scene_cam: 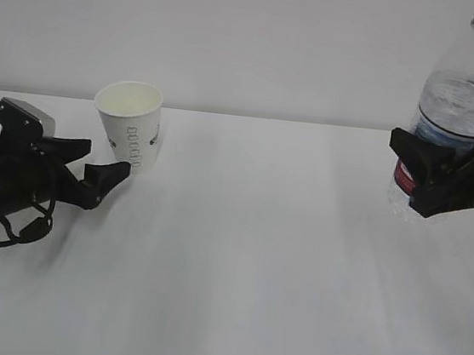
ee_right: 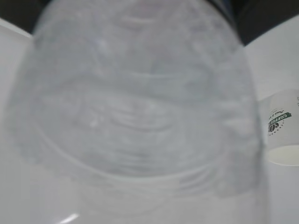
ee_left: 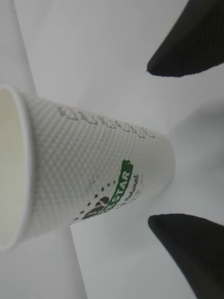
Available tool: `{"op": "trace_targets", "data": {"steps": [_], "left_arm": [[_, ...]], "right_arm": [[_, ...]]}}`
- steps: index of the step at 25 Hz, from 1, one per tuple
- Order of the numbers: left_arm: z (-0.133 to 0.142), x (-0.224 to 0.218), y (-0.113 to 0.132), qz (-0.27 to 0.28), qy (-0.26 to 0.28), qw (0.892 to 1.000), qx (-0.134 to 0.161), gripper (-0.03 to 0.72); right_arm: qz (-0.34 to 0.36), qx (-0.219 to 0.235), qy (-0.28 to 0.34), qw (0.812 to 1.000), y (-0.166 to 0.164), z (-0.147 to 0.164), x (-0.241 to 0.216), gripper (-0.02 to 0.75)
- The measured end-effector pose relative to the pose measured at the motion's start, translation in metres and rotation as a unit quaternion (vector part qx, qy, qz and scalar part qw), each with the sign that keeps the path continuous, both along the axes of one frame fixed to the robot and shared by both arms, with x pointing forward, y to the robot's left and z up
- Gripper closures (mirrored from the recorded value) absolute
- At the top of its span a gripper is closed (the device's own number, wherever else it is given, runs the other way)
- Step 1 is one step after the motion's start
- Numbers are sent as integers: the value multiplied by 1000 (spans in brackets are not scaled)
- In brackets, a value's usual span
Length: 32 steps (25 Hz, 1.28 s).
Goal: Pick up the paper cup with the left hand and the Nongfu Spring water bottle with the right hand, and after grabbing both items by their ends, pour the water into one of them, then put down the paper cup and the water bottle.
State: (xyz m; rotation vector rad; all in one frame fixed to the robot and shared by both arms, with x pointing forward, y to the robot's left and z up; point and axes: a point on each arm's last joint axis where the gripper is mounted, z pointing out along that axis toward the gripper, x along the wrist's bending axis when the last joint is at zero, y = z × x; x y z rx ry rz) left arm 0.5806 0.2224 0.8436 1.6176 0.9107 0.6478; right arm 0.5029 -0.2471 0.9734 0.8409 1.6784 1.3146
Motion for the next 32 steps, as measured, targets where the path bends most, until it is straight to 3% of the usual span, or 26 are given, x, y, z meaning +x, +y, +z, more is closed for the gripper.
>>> {"op": "trace_targets", "data": {"steps": [32], "left_arm": [[-18,43,-16,-17,-32,999,-11,-3]], "right_arm": [[0,8,4,1000,0,0,0,278]]}}
